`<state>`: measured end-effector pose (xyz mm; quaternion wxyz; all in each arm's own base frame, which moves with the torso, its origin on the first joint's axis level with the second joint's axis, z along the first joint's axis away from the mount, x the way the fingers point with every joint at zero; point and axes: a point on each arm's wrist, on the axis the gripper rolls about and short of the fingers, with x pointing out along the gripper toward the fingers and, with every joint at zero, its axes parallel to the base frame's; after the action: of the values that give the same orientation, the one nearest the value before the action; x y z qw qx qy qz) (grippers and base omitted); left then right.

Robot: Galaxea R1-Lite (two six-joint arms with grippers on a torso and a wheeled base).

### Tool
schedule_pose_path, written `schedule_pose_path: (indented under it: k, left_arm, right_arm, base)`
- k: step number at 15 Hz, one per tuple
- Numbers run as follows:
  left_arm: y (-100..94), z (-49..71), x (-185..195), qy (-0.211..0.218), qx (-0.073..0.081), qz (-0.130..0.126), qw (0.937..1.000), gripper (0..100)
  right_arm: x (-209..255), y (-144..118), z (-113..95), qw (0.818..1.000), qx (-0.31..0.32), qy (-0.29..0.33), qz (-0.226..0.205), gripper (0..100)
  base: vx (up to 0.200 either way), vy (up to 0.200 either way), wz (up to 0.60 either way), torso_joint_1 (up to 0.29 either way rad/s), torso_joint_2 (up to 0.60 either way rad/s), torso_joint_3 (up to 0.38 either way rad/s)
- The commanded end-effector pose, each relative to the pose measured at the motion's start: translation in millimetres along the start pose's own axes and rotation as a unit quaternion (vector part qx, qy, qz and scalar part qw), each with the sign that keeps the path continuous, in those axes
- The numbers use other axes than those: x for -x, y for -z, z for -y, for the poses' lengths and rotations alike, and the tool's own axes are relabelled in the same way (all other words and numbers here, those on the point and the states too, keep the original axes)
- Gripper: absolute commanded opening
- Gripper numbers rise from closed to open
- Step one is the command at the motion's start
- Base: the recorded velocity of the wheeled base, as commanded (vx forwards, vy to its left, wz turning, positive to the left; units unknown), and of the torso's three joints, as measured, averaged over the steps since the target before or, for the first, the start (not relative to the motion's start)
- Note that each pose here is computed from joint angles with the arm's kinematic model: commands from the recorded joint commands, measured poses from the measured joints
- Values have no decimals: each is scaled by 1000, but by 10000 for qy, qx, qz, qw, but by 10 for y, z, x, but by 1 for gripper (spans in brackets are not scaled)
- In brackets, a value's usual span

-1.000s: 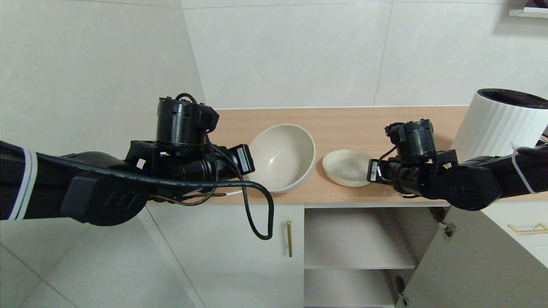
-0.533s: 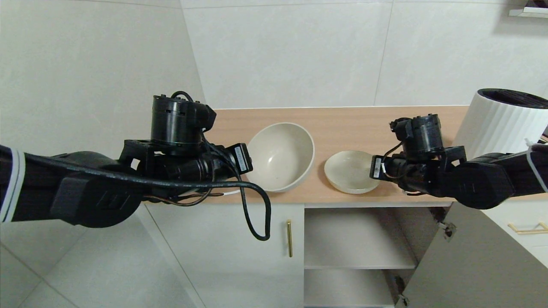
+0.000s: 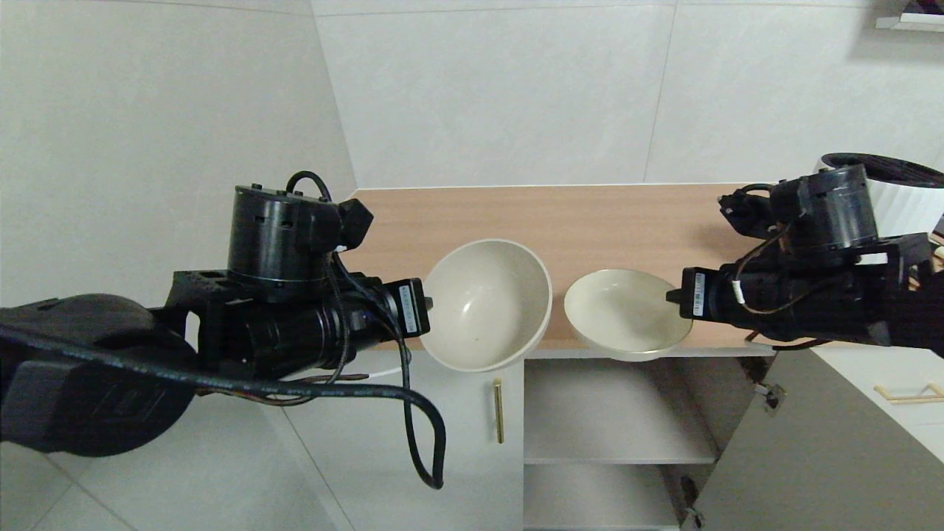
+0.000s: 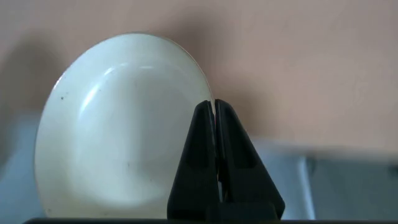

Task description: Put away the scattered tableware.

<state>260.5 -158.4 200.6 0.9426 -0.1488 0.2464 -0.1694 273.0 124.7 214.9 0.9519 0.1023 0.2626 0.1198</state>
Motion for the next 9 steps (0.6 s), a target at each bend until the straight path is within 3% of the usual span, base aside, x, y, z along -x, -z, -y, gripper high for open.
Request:
schedule_pose_path:
  k: [1, 6, 9]
  left_arm:
    - [23, 5, 87, 44, -70, 12, 10000, 0]
    - [32, 24, 103, 72, -146, 9, 9999, 0]
    - [32, 24, 103, 72, -154, 9, 9999, 0]
  right_arm:
    - [385, -76, 1, 9994, -19, -300, 157, 0]
    - [517, 3, 102, 9996, -17, -293, -38, 0]
    - [515, 34, 116, 9993, -22, -369, -106, 0]
  base:
    - [0, 0, 0, 0, 0, 0]
    - [0, 0, 0, 0, 0, 0]
    - [-200, 0, 0, 4, 4, 2]
